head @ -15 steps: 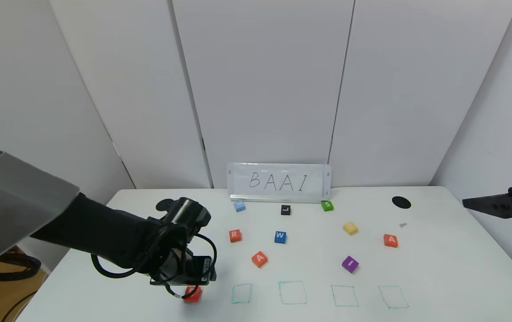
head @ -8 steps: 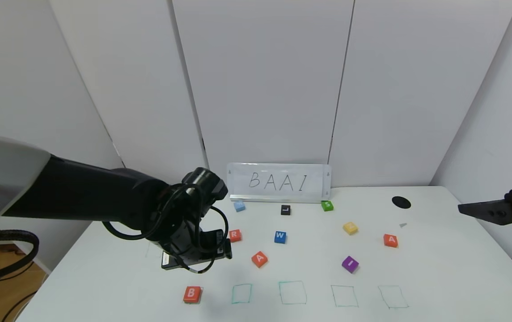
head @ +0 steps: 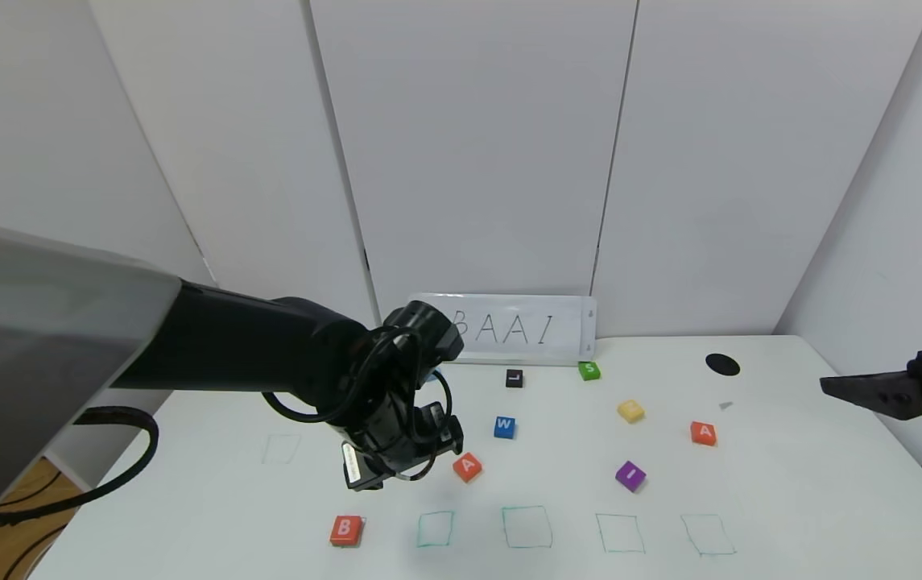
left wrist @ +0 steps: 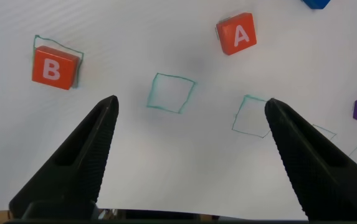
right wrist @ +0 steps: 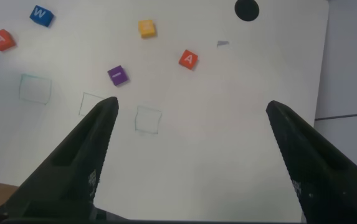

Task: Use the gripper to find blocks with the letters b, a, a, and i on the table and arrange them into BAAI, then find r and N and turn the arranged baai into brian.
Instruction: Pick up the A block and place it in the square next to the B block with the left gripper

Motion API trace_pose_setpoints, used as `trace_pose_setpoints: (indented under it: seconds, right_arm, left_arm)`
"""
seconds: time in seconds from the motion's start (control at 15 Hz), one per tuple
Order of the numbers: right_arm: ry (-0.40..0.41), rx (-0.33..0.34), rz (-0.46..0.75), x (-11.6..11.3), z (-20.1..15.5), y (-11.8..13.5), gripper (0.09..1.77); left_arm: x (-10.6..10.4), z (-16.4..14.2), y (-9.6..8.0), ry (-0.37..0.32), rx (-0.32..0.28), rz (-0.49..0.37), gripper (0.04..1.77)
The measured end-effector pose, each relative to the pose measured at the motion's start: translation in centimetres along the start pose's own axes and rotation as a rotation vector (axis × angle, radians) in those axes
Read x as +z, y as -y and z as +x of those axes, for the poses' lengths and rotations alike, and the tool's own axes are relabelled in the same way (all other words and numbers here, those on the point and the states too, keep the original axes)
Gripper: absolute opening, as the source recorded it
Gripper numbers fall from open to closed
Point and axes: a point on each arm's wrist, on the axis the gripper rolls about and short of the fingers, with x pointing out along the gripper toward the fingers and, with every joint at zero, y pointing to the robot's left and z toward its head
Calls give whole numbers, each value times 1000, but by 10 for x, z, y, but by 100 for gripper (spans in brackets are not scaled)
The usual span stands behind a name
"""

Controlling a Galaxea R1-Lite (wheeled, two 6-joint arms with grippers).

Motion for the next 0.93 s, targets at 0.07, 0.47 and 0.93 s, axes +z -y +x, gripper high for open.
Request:
trace_pose_setpoints:
  seconds: [0.07,0.47,0.93]
  right_arm:
    - [2,5,-6,-1,-1,-2,171]
    - [3,-2,-26,-4,-4,-8,171]
    - [0,7,-34,-5,-4,-10,171]
  left_arm:
    - [1,4,4,-7,6,-43,168]
    - [1,13,37,-40,30,-257,170]
    - [-3,50,57,51,107,-278,170]
